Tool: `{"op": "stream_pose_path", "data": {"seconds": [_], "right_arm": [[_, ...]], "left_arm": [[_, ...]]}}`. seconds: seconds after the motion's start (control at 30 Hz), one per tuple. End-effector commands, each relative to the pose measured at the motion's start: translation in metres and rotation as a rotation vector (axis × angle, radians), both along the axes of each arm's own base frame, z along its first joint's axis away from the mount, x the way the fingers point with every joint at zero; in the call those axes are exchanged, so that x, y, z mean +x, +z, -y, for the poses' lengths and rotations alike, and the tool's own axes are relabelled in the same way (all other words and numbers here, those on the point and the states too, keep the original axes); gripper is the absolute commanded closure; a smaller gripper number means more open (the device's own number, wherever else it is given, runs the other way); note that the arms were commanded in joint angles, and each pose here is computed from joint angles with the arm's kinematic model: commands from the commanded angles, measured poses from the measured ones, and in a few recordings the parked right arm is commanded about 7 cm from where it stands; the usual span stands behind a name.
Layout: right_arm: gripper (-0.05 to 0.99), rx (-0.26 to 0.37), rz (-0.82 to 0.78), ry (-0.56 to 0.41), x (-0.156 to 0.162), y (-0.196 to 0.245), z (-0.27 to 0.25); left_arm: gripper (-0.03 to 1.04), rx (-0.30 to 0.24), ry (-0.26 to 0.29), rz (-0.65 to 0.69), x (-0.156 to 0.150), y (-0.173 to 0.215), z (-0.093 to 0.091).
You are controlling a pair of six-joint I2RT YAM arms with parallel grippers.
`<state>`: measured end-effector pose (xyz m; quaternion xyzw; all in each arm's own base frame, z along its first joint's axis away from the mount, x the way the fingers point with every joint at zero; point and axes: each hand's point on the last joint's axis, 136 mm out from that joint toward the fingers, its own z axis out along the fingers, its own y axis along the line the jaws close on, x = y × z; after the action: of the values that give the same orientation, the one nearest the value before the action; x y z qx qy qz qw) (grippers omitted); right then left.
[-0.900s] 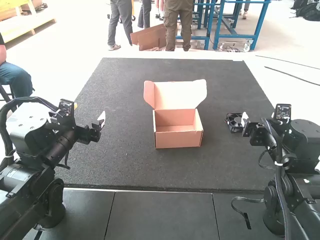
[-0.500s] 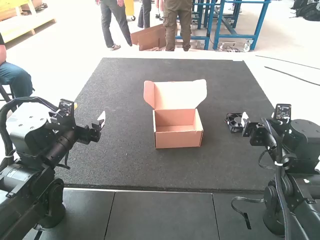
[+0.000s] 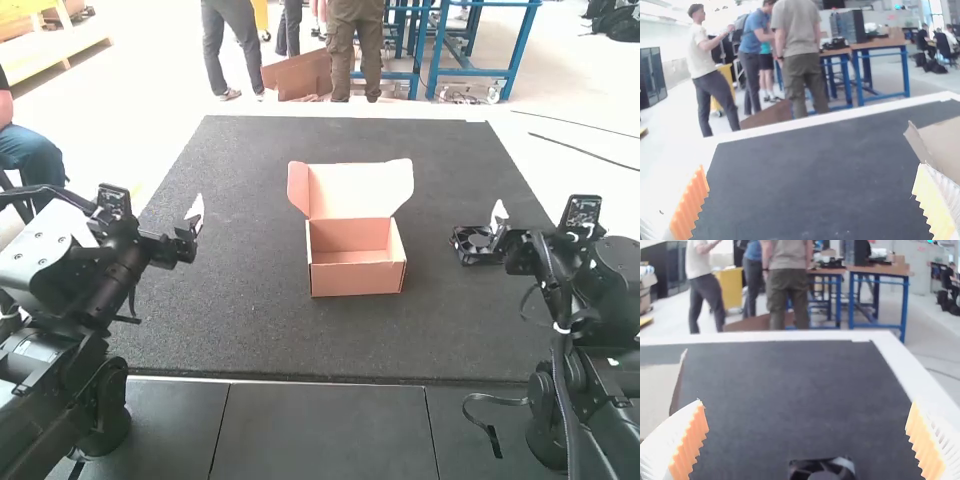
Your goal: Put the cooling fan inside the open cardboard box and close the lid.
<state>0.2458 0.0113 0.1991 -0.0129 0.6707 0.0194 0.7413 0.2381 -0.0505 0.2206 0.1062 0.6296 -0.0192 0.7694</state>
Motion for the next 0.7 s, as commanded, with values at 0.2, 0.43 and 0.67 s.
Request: {"op": "stream_pose_path", "data": {"seconds": [0.2, 0.43, 0.67], "right_arm": [[0.03, 0.017, 0.135, -0.027, -0.010, 0.046, 0.006], [0.03, 0.018, 0.104, -0.041, -0.004, 0.064, 0.009], [0.03, 0.020, -0.043, -0.085, 0.023, 0.085, 0.015]], "left_arm": [[0.04, -0.025, 0.047, 0.127, -0.013, 0.050, -0.012], [0.04, -0.026, 0.061, 0.112, -0.012, 0.070, -0.014], [0.04, -0.018, 0.072, 0.073, -0.001, 0.091, -0.014]]}}
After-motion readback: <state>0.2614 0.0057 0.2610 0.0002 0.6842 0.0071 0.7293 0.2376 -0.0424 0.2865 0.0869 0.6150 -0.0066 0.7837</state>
